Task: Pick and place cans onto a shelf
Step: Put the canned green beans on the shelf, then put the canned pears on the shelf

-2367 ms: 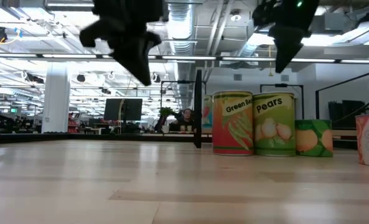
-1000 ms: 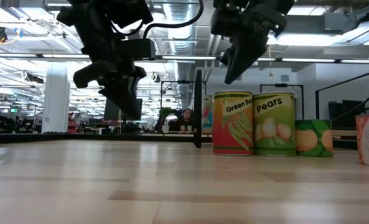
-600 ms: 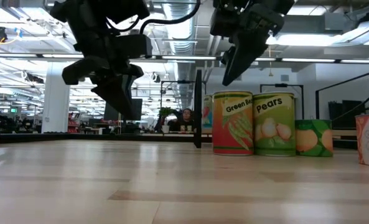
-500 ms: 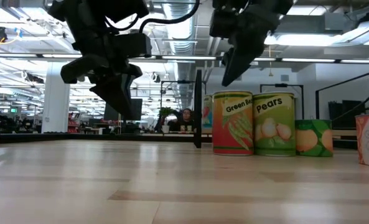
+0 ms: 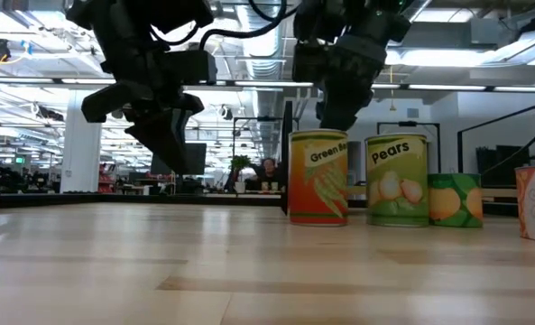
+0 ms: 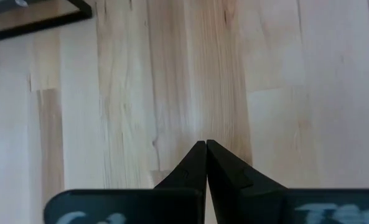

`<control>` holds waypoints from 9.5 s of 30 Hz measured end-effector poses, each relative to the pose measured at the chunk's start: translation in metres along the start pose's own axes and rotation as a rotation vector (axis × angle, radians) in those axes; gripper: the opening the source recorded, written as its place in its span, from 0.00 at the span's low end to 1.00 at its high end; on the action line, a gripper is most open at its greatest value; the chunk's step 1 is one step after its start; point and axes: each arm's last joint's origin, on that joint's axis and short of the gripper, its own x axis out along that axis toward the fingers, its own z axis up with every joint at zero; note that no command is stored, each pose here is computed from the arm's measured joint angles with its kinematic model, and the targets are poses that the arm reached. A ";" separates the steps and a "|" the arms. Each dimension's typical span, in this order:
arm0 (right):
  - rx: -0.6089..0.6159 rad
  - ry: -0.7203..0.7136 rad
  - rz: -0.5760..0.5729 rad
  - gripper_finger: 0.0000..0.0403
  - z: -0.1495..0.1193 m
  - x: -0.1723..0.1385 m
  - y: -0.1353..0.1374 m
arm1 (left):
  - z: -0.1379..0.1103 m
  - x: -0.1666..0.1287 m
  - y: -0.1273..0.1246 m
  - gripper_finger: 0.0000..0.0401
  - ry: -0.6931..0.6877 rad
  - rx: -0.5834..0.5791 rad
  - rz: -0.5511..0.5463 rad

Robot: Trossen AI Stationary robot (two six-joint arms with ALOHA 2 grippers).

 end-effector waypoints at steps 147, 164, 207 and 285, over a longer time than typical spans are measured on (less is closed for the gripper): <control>0.266 -0.165 -0.316 0.15 -0.007 -0.089 -0.093 | 0.002 0.000 0.000 0.00 -0.020 -0.020 -0.001; 0.322 -0.015 -0.403 0.15 -0.022 -0.093 -0.092 | 0.002 0.000 0.000 0.00 -0.017 -0.037 -0.010; 0.074 0.210 -0.229 0.41 -0.023 -0.042 0.034 | 0.003 0.000 0.000 0.00 -0.032 -0.042 -0.008; 0.328 0.149 -0.368 0.01 -0.018 -0.104 -0.150 | 0.003 0.000 0.000 0.00 -0.030 -0.027 -0.009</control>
